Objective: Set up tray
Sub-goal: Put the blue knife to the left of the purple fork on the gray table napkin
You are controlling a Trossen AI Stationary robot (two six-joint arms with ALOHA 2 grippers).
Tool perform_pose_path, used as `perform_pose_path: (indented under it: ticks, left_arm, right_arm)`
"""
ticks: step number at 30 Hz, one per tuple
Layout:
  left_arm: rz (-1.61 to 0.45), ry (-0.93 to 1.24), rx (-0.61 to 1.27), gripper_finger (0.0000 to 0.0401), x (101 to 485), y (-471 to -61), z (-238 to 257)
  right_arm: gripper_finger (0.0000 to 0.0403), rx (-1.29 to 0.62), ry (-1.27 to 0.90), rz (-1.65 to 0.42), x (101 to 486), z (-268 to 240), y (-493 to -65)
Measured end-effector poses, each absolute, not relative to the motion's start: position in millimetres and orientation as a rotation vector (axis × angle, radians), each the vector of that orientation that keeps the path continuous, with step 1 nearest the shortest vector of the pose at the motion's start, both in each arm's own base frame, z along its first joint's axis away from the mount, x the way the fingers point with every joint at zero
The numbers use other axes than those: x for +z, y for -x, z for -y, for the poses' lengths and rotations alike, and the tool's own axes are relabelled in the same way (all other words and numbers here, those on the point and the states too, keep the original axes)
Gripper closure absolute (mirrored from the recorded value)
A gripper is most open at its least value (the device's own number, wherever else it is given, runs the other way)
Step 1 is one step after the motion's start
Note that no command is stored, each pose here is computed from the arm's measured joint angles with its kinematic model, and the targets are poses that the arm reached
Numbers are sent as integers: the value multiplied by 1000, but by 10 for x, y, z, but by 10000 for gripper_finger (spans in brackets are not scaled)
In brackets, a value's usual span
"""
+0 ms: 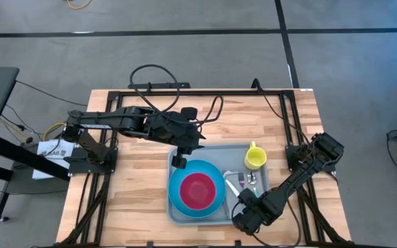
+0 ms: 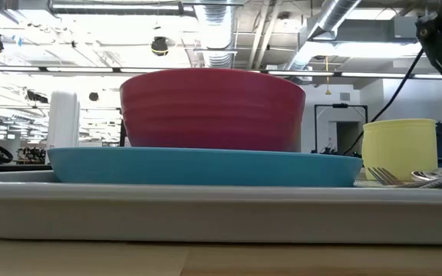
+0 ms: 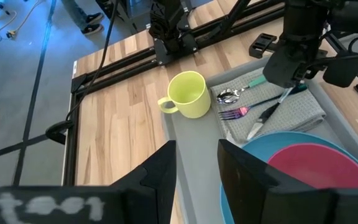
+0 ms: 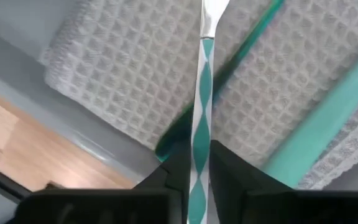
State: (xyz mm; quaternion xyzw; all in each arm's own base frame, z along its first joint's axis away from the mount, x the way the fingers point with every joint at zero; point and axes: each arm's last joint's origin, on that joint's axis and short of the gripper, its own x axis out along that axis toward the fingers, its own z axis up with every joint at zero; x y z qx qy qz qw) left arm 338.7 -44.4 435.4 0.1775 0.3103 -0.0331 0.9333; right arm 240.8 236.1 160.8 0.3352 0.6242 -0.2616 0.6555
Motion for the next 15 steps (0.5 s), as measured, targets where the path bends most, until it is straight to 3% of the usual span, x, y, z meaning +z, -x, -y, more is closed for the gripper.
perform_pose_path:
  ticks: [4, 15]
  left_arm:
    - [-635, -359, -66, 294, 4354, -3387, 443]
    - [-635, -362, -67, 294, 4354, -3387, 443]
  right_arm:
    - [382, -600, -774, -1364, 1648, -2378, -2440]
    - [378, -733, -801, -1121, 1669, -2302, -2511]
